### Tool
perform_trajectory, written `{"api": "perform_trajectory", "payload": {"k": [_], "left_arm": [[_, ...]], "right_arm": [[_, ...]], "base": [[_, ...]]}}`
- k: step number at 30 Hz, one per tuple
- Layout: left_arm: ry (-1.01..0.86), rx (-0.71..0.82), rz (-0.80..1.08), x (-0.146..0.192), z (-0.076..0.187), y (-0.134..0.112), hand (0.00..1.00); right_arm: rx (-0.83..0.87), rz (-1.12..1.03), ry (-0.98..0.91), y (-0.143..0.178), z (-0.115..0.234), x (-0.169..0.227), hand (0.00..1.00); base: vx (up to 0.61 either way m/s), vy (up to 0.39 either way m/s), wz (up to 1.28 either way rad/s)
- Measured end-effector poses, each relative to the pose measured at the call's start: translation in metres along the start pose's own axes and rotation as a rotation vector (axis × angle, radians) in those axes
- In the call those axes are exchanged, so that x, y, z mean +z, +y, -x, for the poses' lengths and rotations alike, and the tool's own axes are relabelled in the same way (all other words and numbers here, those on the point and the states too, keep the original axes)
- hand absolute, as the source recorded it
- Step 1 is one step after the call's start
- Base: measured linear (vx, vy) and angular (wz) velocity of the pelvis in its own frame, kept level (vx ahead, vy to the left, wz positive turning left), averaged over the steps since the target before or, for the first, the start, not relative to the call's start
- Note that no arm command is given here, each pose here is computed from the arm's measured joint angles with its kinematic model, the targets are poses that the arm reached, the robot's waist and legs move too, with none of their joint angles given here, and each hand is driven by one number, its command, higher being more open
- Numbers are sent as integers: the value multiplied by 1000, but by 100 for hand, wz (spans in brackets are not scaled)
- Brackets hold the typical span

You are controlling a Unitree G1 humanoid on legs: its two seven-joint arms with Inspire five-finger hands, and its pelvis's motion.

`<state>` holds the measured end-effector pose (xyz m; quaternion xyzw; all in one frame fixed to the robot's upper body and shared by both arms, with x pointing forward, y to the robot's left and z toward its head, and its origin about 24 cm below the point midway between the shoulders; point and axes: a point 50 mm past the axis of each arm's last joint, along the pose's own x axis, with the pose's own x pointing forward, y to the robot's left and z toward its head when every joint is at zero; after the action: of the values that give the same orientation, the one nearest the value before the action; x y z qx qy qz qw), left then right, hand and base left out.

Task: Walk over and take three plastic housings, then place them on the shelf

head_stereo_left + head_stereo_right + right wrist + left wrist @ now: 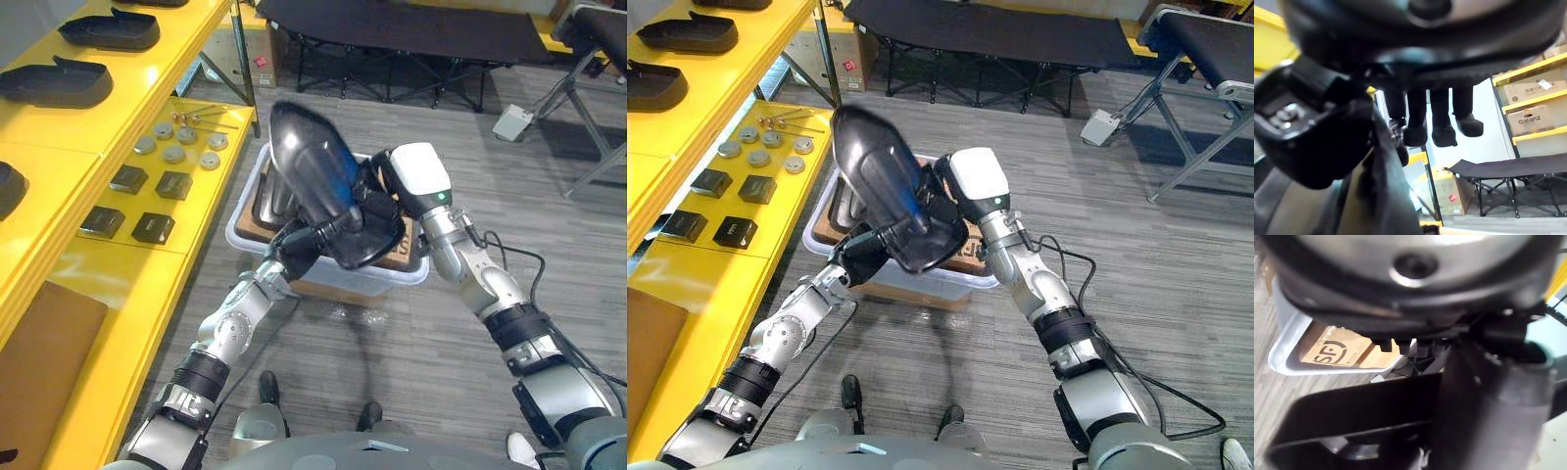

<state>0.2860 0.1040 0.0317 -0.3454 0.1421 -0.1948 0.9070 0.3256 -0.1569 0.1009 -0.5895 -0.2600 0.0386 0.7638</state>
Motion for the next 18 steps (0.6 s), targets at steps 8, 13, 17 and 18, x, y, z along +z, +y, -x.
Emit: {"api": "perform_trajectory", "payload": {"k": [8,13,17,18], "left_arm": [[26,38,-8,-9,-2,-4,0],[24,74,-5,-11,-2,-4,0],[26,120,-6,-12,-2,-2,0],[27,131,-6,-12,-2,-1,0]], "right_arm": [[72,-31,13,21,14,3,0],[60,-63,28,26,19,6,0],[50,-73,11,29,19,12,0],[45,-76,5,29,19,14,0]], "base": [[-41,15,-1],[0,0,0],[8,2,0],[0,0,0]]}}
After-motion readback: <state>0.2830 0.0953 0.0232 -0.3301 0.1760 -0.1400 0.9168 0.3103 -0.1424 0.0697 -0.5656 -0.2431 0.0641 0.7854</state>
